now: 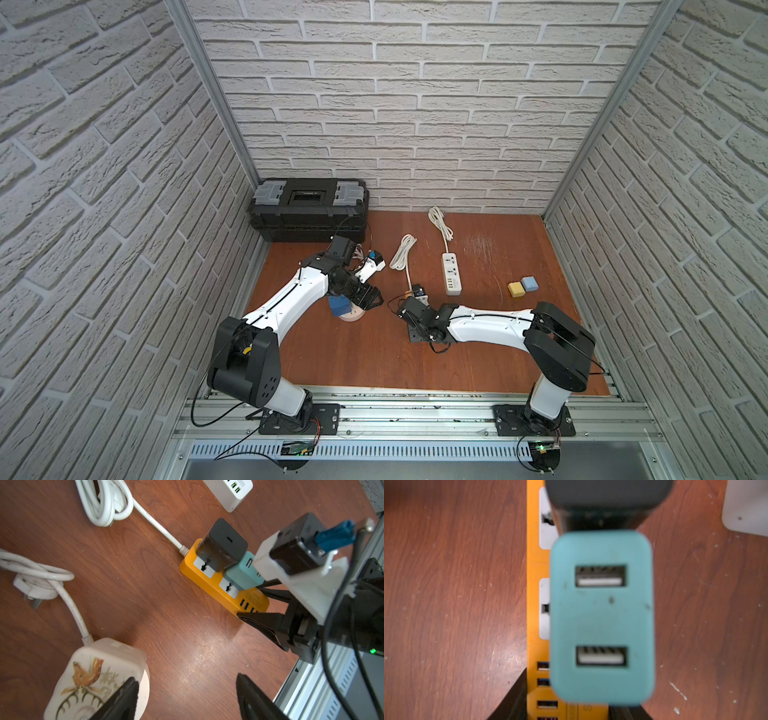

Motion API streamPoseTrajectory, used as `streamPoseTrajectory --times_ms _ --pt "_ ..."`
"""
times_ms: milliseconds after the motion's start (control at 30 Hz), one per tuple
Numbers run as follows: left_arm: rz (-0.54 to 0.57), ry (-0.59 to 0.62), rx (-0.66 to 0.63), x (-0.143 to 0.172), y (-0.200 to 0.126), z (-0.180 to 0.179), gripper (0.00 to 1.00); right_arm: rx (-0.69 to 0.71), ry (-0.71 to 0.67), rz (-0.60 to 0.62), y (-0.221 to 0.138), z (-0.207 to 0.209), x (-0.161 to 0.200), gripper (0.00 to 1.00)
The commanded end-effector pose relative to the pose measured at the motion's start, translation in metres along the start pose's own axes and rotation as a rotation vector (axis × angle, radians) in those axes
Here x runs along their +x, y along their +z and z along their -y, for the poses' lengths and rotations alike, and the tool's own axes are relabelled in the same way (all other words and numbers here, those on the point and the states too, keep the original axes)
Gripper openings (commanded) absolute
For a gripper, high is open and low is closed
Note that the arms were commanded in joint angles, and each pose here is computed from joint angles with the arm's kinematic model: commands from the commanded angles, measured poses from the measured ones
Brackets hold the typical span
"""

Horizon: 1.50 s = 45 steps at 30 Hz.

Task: Pull the plug off the socket
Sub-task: Move the socket to the center of the board, then remove the plug from the socket.

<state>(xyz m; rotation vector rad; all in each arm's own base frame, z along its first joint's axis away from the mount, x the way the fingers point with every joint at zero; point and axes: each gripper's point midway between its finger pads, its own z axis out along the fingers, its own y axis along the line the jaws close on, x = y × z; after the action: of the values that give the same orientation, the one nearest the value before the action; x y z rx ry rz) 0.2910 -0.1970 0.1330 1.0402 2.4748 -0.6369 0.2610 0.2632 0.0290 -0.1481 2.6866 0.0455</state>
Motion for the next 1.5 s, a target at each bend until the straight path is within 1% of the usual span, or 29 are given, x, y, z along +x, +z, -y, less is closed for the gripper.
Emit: streamPoseTrajectory --times_ms 0,67,133,200,267,300,467,500,667,800,1100,1333,1467 --pt "0.027 0.038 0.006 -0.015 0.004 0.004 0.78 -0.01 -0.022 -0.05 -0.004 0.001 0.018 0.49" --pt "0.021 0.056 0.01 -0.017 0.011 0.007 0.77 -0.028 -0.035 -0.035 -0.012 -0.003 0.013 0.6" --pt "0.011 0.078 0.003 -0.019 0.017 0.009 0.75 -0.044 -0.047 -0.016 -0.02 -0.007 0.008 0.67" --pt "0.01 0.094 0.006 -0.024 0.021 0.012 0.72 -0.059 -0.052 0.007 -0.03 -0.008 0.002 0.71" --pt "0.013 0.102 0.016 -0.029 0.026 0.015 0.64 -0.067 -0.047 0.036 -0.043 -0.005 -0.005 0.73" --pt "0.016 0.104 0.022 -0.031 0.027 0.016 0.58 -0.067 -0.046 0.052 -0.049 -0.003 -0.008 0.73" --pt "0.008 0.121 0.045 -0.042 0.043 0.022 0.06 -0.077 -0.022 0.152 -0.086 0.013 -0.027 0.72" --pt "0.003 0.128 0.047 -0.045 0.048 0.023 0.0 -0.072 -0.009 0.174 -0.092 0.019 -0.03 0.71" --pt "-0.032 0.145 0.068 -0.051 0.071 0.027 0.0 -0.1 0.07 0.229 -0.102 0.04 -0.038 0.65" --pt "-0.036 0.117 0.098 -0.057 0.086 0.03 0.0 -0.115 0.125 0.258 -0.104 0.052 -0.04 0.6" --pt "-0.07 0.052 0.127 -0.055 0.112 0.022 0.0 -0.149 0.183 0.232 -0.095 0.066 -0.034 0.6" --pt "-0.086 0.0 0.198 -0.054 0.124 0.021 0.0 -0.179 0.174 0.219 -0.091 0.061 -0.036 0.6" --pt "-0.097 -0.019 0.197 -0.051 0.129 0.018 0.0 -0.183 0.166 0.2 -0.084 0.056 -0.036 0.6"
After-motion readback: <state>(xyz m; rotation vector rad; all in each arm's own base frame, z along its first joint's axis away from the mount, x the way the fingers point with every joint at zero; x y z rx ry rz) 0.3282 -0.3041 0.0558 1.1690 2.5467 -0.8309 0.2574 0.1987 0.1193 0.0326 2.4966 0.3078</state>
